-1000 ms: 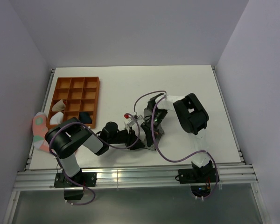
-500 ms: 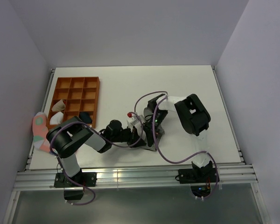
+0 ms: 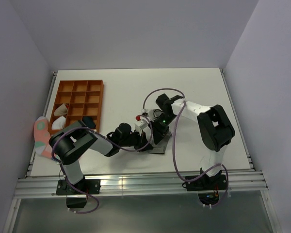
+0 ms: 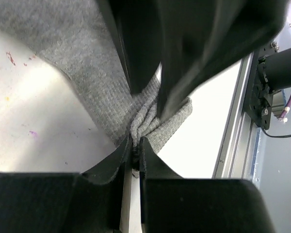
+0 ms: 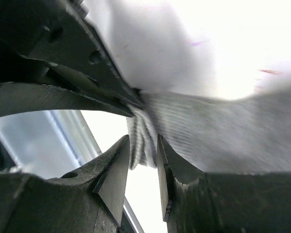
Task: Roll the socks
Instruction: Roll the sock at the center of the board.
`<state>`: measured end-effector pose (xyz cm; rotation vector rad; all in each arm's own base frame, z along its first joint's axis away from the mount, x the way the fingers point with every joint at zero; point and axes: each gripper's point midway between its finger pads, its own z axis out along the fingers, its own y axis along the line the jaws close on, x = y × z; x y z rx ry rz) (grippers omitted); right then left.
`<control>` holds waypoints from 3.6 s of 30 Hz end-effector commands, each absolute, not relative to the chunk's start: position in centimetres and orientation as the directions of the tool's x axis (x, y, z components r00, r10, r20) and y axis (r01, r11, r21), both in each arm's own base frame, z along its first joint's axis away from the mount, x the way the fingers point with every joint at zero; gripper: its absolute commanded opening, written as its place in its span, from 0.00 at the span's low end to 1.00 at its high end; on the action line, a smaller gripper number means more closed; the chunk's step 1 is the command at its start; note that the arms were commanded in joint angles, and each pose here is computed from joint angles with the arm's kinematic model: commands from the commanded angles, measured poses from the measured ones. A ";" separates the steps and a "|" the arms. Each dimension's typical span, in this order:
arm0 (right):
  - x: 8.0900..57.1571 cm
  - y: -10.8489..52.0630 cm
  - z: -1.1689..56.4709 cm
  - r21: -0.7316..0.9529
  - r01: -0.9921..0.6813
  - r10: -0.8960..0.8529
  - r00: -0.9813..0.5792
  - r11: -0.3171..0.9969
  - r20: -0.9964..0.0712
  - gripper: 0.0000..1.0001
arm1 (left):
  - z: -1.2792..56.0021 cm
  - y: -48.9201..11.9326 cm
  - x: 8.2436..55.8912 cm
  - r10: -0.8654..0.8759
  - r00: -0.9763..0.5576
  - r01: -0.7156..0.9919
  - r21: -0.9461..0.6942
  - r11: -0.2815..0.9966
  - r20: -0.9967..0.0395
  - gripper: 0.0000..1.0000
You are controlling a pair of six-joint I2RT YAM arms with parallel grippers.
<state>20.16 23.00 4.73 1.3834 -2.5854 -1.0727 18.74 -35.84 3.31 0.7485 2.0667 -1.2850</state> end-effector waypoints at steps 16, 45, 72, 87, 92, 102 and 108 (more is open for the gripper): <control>28.1 17.6 2.9 0.248 -0.604 -0.553 -0.795 0.757 -0.250 0.36 | 3.9 -36.4 19.2 0.131 -0.656 0.723 -0.568 0.394 -0.743 0.02; 32.1 18.7 0.0 0.226 -0.584 -0.561 -0.812 0.780 -0.164 0.35 | 2.5 -38.0 20.8 0.173 -0.685 0.684 -0.542 0.488 -0.708 0.00; 36.1 15.2 10.7 0.118 -0.592 -0.469 -0.730 0.797 -0.498 0.49 | -2.9 -35.9 18.0 0.279 -0.848 0.513 -0.566 0.645 -0.450 0.00; 26.7 11.6 11.5 -0.169 -0.878 -0.708 -0.234 0.448 -0.666 0.45 | -3.9 -36.6 17.2 0.349 -0.889 0.458 -0.581 0.673 -0.296 0.00; 23.6 12.4 10.4 -0.227 -0.929 -0.759 -0.082 0.293 -0.645 0.45 | -4.0 -36.3 16.3 0.364 -0.902 0.427 -0.598 0.678 -0.231 0.00; 18.7 15.7 6.9 -0.228 -0.971 -0.810 0.071 0.078 -0.581 0.43 | -4.3 -36.2 16.1 0.376 -0.912 0.392 -0.612 0.687 -0.163 0.00; 18.0 15.7 5.1 -0.246 -0.969 -0.840 0.124 0.011 -0.528 0.45 | -4.4 -36.1 16.0 0.382 -0.913 0.385 -0.612 0.691 -0.143 0.00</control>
